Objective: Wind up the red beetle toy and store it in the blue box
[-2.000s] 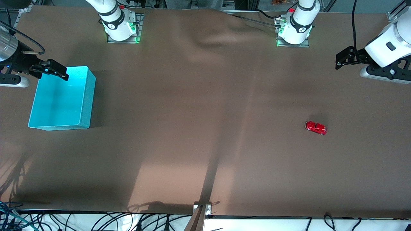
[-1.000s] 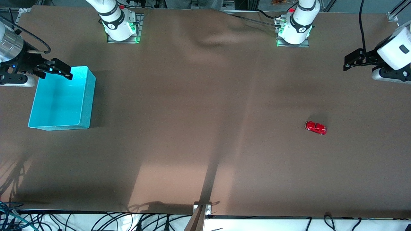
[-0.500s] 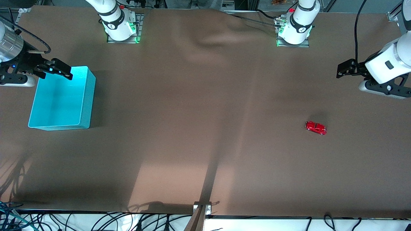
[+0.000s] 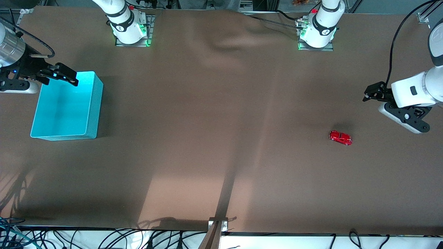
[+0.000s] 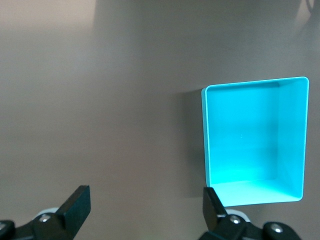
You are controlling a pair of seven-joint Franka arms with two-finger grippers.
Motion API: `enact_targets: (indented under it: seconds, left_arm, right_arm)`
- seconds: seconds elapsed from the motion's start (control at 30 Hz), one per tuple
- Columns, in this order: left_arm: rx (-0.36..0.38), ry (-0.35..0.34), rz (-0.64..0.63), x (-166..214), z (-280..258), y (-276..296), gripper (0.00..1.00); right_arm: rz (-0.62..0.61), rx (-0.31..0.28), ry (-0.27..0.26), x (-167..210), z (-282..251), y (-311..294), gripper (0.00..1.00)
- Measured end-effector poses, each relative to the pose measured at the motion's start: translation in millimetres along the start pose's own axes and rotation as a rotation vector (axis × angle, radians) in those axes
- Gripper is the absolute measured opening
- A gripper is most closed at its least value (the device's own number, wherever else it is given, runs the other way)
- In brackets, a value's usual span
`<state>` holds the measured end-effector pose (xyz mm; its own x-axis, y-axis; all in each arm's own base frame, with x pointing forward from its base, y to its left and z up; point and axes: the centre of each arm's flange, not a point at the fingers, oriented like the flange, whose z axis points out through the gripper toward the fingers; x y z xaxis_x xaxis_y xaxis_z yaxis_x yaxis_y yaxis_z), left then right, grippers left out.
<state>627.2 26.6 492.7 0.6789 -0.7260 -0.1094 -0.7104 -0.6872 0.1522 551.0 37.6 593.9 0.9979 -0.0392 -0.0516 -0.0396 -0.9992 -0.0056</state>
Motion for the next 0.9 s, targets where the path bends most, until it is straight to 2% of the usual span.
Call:
enact_targets:
  seconds: [0.17, 0.37, 0.6, 0.9]
  left_arm:
    - [-0.027, -0.009, 0.174, 4, 37, -25, 1.00]
    - [-0.030, -0.014, 0.320, 14, 77, -43, 1.00]
    - [-0.041, -0.020, 0.415, 13, 114, -44, 1.00]
    - [-0.033, -0.008, 0.502, -4, 151, -50, 1.00]
  right_arm:
    - [0.000, 0.000, 0.000, 0, 0, 0, 1.00]
    - [0.000, 0.000, 0.000, 0, 0, 0, 1.00]
    - [0.000, 0.000, 0.000, 0, 0, 0, 1.00]
    - [0.000, 0.000, 0.000, 0, 0, 0, 1.00]
